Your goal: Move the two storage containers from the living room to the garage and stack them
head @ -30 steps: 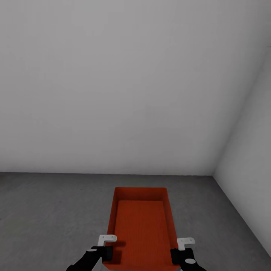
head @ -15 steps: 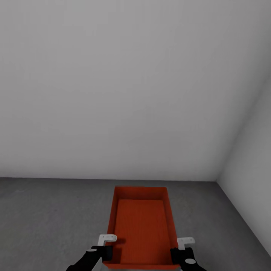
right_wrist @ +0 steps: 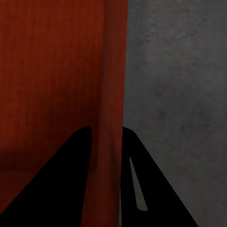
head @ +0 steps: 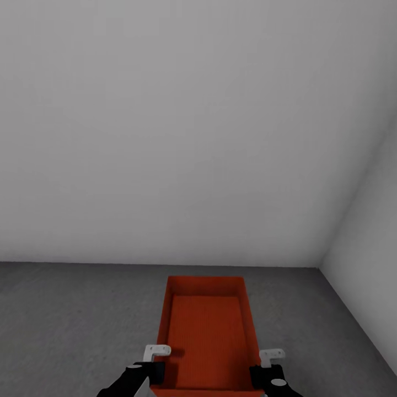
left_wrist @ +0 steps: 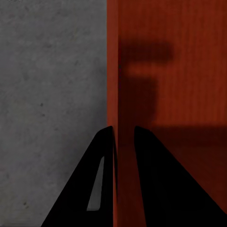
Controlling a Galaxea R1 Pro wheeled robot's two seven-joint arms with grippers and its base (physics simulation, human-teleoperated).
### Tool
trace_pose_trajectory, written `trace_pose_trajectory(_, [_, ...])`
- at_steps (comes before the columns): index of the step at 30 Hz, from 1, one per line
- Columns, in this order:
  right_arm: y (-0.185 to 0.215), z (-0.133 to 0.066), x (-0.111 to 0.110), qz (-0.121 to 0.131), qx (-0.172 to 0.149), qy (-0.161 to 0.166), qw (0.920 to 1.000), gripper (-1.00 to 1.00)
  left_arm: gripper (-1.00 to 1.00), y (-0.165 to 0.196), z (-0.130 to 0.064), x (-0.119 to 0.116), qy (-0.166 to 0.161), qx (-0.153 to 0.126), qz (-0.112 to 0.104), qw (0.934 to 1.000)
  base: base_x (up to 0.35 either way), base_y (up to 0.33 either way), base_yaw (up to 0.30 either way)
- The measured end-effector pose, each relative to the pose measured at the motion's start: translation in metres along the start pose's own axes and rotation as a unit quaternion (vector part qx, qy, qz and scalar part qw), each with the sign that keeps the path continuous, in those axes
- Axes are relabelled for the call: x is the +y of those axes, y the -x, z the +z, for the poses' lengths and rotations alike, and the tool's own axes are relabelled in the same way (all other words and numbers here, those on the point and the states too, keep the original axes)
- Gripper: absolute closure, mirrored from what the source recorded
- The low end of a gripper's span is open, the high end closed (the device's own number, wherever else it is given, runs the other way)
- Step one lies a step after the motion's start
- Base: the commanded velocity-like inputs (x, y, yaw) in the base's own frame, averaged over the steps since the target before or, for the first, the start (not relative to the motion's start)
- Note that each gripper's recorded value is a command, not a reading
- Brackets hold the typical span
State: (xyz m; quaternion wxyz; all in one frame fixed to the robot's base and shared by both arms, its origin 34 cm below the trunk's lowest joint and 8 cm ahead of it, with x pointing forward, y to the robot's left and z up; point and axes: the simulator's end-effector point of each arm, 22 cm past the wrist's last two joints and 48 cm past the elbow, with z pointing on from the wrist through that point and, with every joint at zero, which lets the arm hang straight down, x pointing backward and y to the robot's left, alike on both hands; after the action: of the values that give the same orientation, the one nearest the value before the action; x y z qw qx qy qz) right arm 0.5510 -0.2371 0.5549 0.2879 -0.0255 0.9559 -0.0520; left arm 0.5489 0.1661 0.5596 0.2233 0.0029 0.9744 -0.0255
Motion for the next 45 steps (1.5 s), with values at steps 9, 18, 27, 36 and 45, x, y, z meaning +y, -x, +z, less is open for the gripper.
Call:
trace_pose_trajectory(9, [0.0032,0.0000,-0.0006,0.001,-0.007,-0.002,1.0000,1.00,1.00,0.0032,0.0000,-0.0004,0.000,-0.007,0.000,1.0000,0.000,0.000,0.000])
trace_pose_trajectory(18, [0.0022,0.0000,-0.0004,0.001,-0.005,-0.001,1.0000,1.00,1.00,0.0022,0.0000,-0.0002,0.000,-0.005,0.000,1.0000,0.000,0.000,0.000])
trace_pose_trajectory(27, [0.0047,-0.0001,-0.0009,0.001,-0.011,-0.002,0.9999,1.00,1.00,0.0047,0.0000,-0.0005,-0.001,-0.011,0.000,0.9999,0.000,0.000,0.000])
trace_pose_trajectory(36, [0.0045,0.0000,-0.0010,0.001,-0.011,-0.002,0.9999,1.00,1.00,0.0046,-0.0001,-0.0006,-0.001,-0.011,0.000,0.9999,0.000,0.000,0.000])
trace_pose_trajectory(45, [0.0025,0.0038,-0.0004,0.001,-0.012,-0.002,0.9999,1.00,1.00,0.0031,0.0042,-0.0003,-0.001,-0.012,0.000,0.9999,0.000,0.000,0.000])
